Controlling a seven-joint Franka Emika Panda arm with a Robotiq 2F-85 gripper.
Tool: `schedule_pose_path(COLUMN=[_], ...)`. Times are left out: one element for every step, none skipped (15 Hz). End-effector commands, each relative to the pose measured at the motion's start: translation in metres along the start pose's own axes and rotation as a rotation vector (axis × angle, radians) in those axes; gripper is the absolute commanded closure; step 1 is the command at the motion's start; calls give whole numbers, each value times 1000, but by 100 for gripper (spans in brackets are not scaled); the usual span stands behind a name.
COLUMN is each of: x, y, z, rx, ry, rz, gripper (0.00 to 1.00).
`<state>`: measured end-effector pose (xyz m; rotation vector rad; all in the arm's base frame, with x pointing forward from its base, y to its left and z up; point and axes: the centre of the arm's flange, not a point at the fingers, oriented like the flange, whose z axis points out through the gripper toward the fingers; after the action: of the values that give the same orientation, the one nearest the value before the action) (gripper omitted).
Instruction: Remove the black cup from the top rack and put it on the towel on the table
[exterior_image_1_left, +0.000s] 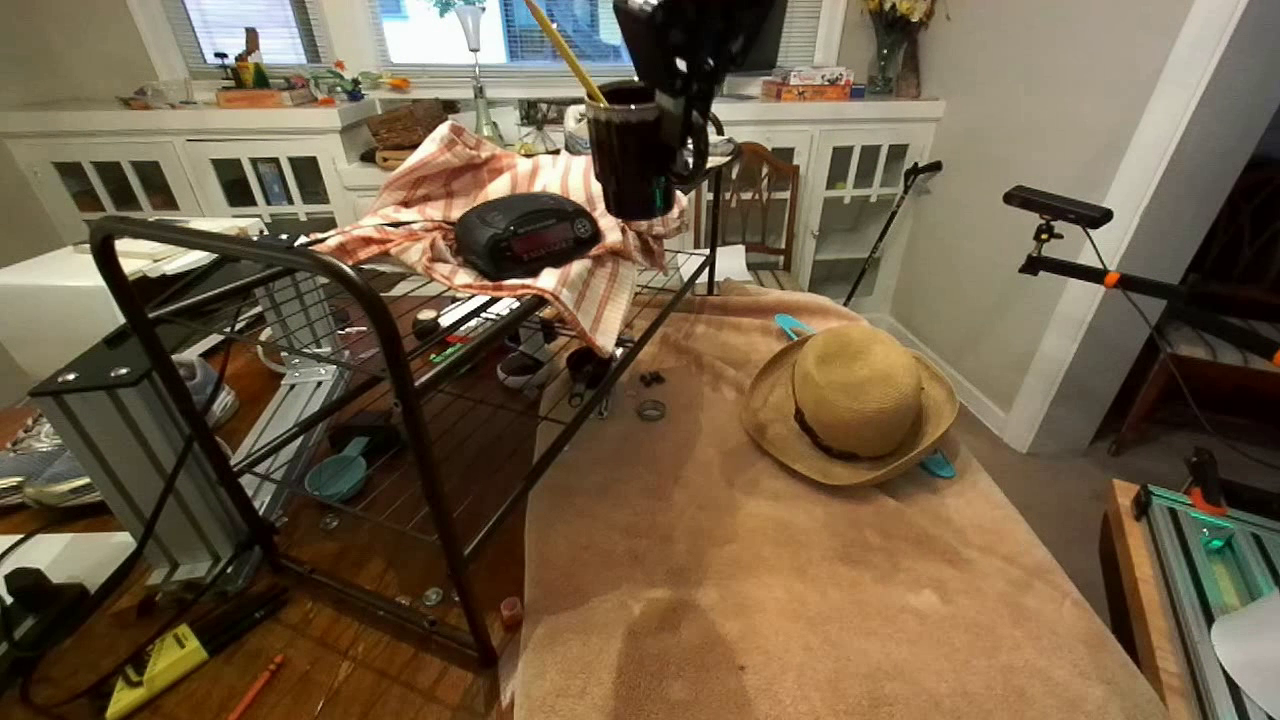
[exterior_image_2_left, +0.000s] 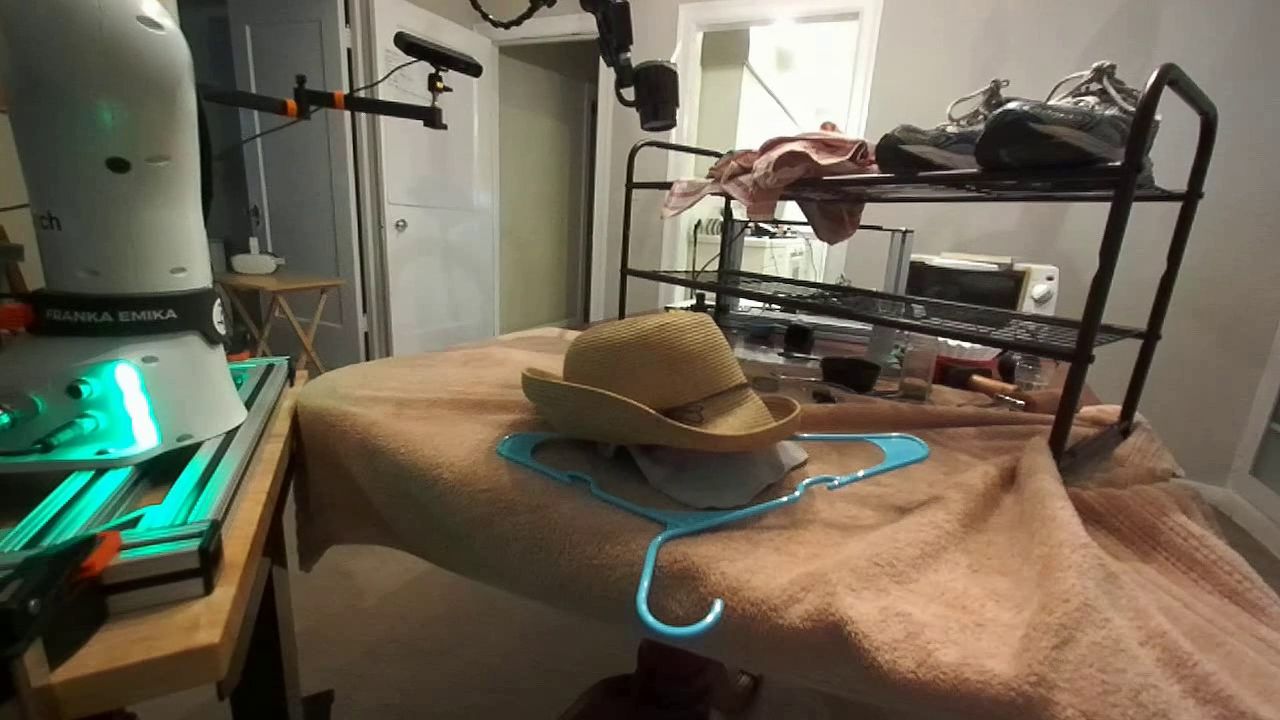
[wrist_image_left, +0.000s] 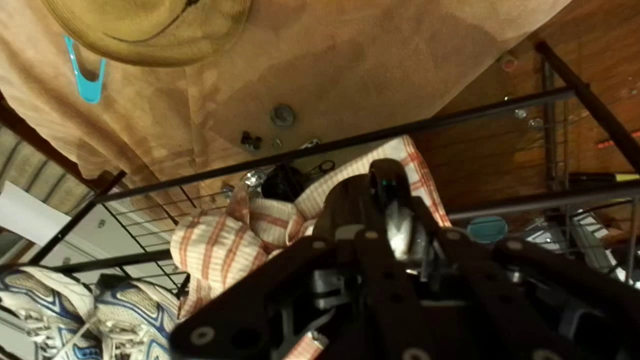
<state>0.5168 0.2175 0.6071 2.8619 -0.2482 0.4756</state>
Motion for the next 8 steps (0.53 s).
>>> schedule_pose_path(x=[-81, -91, -97, -56, -65, -65, -63, -61], y=[15, 14, 13, -4, -5, -6, -6, -6], z=[36, 43, 59, 33, 42, 42, 41, 38], rx=[-36, -46, -46, -47, -59, -60, -57, -54], ry=[15, 4, -26, -37, -47, -47, -44, -40], rz=[101, 130, 168, 103, 104, 102, 103, 105], gripper=[96, 96, 96, 96, 83, 83, 83, 83])
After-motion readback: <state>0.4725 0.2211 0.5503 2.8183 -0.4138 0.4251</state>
